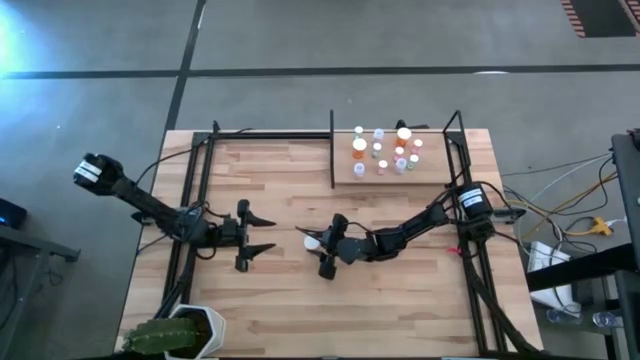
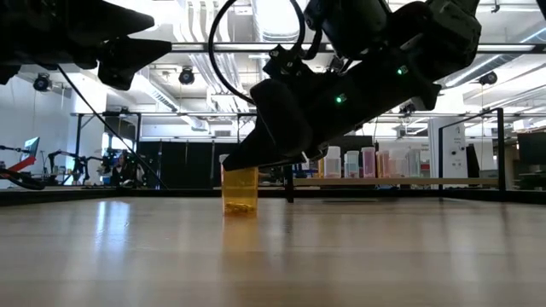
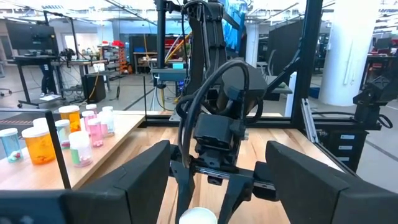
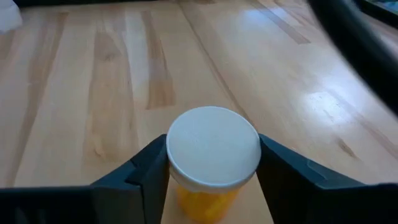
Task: Pick and place medicine bottles onto shelf by color
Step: Put the orange pill bottle on the shelf
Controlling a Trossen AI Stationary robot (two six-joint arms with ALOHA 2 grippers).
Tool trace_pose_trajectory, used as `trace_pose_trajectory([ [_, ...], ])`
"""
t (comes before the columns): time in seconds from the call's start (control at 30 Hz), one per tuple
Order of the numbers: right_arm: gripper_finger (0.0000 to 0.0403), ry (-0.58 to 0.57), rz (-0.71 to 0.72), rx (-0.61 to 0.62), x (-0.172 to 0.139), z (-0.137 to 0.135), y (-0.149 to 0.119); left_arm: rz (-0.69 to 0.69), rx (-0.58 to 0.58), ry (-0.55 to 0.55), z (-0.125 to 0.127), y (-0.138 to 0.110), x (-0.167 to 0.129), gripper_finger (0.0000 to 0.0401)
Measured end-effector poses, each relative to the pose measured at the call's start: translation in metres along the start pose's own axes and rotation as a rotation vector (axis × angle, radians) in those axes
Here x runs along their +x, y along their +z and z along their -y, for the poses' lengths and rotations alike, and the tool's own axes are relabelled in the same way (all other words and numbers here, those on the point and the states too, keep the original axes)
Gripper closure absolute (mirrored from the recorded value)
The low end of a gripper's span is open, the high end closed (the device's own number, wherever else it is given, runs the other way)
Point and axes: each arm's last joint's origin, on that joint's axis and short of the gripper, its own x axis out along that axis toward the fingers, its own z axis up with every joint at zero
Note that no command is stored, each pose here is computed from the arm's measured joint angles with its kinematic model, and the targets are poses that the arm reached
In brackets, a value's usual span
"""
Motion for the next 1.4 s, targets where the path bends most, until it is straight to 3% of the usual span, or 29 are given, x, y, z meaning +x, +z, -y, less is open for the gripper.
trace_pose_trajectory([
  [0.2,0.0179,-0.082,0.005,-0.052,-0.018,0.0,0.017,0.0,0.0,0.0,0.0,0.0,0.0,0.0153],
  [0.47,0.019,-0.313,-0.005,-0.108,-0.106,0.005,0.047,0.0,0.0,0.0,0.0,0.0,0.0,0.0153],
  [0.63,0.0195,-0.468,-0.008,-0.017,-0.168,0.035,0.029,-0.001,0.001,0.0,0.0,0.0,0.0,0.0153],
  [0.8,0.0186,-0.535,0.029,0.111,-0.205,0.071,0.001,0.003,-0.001,0.0,0.0,0.001,0.0,0.0153],
  [1.0,0.0183,-0.634,0.115,0.217,-0.228,0.107,-0.027,0.004,-0.002,0.0,0.0,0.001,0.001,0.0153],
  [1.17,0.0186,-0.74,0.137,0.296,-0.235,0.134,-0.033,0.004,-0.002,0.0,0.0,0.001,0.001,0.0153],
  [1.4,0.0188,-0.816,0.039,0.38,-0.232,0.163,-0.04,0.004,-0.002,0.0,0.0,0.001,0.001,0.0153],
])
